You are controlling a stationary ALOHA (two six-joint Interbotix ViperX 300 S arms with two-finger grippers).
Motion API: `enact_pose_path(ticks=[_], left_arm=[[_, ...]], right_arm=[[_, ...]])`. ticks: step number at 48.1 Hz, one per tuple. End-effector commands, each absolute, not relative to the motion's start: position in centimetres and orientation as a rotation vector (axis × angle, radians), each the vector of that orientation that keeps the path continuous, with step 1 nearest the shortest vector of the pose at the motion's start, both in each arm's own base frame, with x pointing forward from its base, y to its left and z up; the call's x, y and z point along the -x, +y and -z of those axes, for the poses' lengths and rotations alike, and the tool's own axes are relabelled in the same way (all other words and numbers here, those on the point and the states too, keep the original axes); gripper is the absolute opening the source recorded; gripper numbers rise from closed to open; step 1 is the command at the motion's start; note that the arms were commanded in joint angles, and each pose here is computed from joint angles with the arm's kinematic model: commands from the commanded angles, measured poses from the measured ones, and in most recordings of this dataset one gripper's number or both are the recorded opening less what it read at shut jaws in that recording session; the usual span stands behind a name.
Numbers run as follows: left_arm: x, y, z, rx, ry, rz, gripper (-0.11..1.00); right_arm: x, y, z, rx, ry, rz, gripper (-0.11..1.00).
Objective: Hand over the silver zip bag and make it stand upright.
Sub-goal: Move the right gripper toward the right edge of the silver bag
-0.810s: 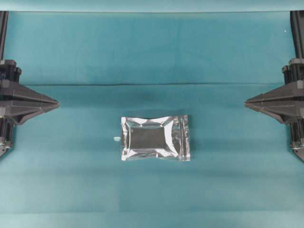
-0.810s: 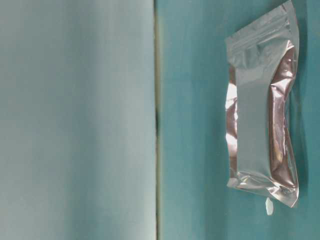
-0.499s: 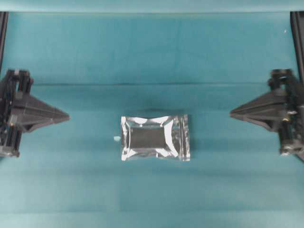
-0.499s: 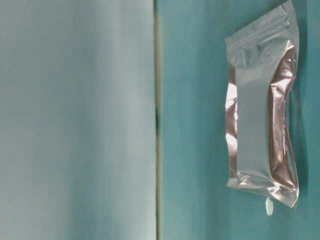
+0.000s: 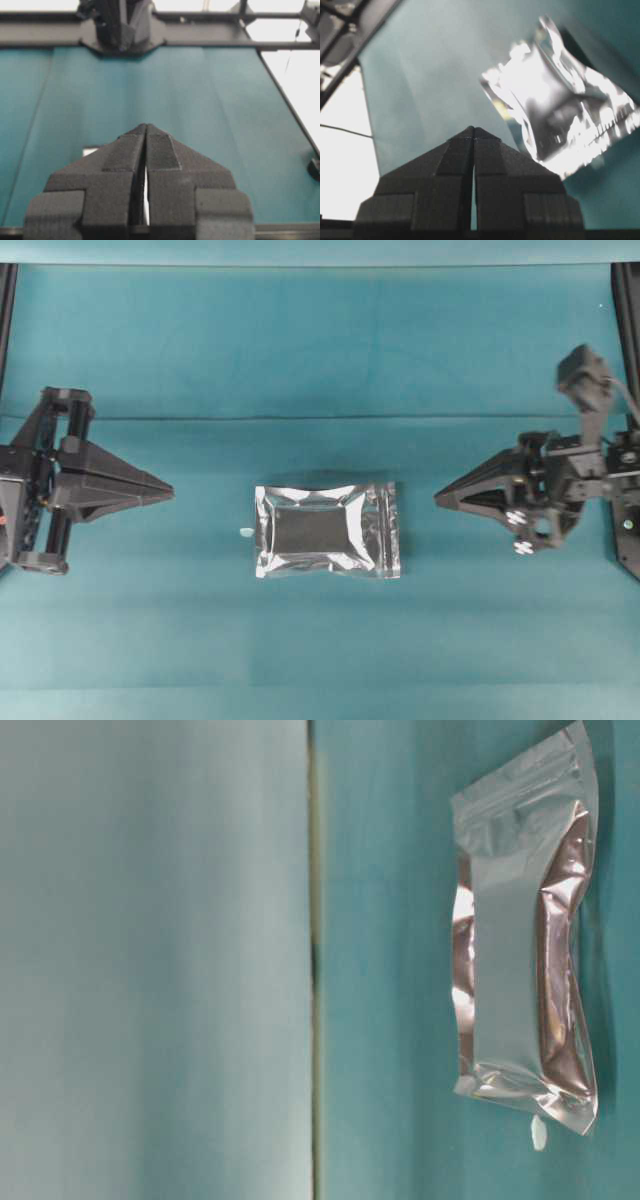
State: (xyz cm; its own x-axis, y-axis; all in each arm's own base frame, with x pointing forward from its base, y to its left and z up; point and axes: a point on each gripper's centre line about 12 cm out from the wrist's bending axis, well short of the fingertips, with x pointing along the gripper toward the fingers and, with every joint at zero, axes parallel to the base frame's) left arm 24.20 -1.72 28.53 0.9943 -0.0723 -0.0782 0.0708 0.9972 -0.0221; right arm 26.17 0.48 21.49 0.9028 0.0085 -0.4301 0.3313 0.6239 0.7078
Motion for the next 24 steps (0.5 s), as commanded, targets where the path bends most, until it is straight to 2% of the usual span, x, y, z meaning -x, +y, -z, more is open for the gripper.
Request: enact_pose_path(ticks=[1, 4, 13, 15, 18, 24], left_arm=[[-24.6, -1.8, -29.3, 0.017, 0.068, 0.074, -0.06], [-24.6, -1.8, -29.2, 0.019, 0.079, 0.073, -0.06], [-24.5, -1.8, -28.7, 0.018, 0.114, 0.072, -0.06], [-24.5, -1.8, -28.6, 0.017, 0.127, 0.072, -0.06], [-24.5, -1.8, -28.3, 0.017, 0.15, 0.071, -0.06], [-24.5, -1.7, -28.3, 0.017, 0.154, 0.07, -0.06]], right_arm=[[-26.8, 0.3, -21.0, -0.952, 0.433, 0.227, 0.18], [-27.0, 0.1, -20.0, -1.001, 0.462, 0.266, 0.31], [-27.7, -0.2, -16.8, -1.164, 0.547, 0.394, 0.84], [-27.9, -0.1, -16.4, -1.176, 0.555, 0.406, 0.92], [-28.3, -0.2, -15.9, -1.191, 0.562, 0.421, 0.99], [-28.7, -0.4, -14.6, -1.217, 0.572, 0.456, 0.98]])
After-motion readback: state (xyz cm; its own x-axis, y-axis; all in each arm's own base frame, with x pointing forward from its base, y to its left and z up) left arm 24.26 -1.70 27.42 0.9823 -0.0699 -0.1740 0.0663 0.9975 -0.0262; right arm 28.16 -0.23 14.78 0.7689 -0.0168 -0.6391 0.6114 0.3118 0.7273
